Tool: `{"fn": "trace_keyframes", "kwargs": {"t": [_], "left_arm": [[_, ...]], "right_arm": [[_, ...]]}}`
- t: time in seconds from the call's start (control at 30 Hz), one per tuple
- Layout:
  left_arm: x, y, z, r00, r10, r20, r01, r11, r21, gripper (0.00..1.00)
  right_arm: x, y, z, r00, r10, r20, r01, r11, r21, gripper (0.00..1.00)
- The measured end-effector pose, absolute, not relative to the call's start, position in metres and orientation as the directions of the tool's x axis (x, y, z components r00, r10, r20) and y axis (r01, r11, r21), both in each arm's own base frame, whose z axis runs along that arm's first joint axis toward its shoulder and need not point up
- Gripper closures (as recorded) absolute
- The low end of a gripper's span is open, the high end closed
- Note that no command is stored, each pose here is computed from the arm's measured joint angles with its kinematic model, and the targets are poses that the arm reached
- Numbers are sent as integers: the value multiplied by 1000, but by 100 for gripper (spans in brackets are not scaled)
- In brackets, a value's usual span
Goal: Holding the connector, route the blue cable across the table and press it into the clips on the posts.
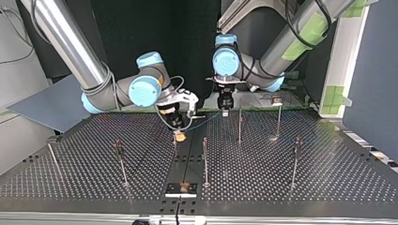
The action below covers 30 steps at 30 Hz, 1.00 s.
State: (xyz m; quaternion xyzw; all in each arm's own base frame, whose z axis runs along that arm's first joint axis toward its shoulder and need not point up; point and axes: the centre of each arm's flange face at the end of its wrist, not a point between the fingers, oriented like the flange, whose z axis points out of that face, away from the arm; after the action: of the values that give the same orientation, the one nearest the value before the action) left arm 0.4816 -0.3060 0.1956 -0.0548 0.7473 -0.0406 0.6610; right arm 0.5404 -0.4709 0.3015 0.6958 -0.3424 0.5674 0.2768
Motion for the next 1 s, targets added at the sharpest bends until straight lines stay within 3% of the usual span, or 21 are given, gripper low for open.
{"fn": "trace_keyframes", "kwargs": {"t": [0.53,1.0], "left_arm": [[464,-311,270,-18,-176,-984,19,984,-176,100],[462,-302,348,112,-238,-965,33,971,-236,100]], "right_arm": [[513,-418,336,123,-197,973,-771,-636,-32,100],[493,-404,410,50,-111,992,-770,-637,-32,100]]}}
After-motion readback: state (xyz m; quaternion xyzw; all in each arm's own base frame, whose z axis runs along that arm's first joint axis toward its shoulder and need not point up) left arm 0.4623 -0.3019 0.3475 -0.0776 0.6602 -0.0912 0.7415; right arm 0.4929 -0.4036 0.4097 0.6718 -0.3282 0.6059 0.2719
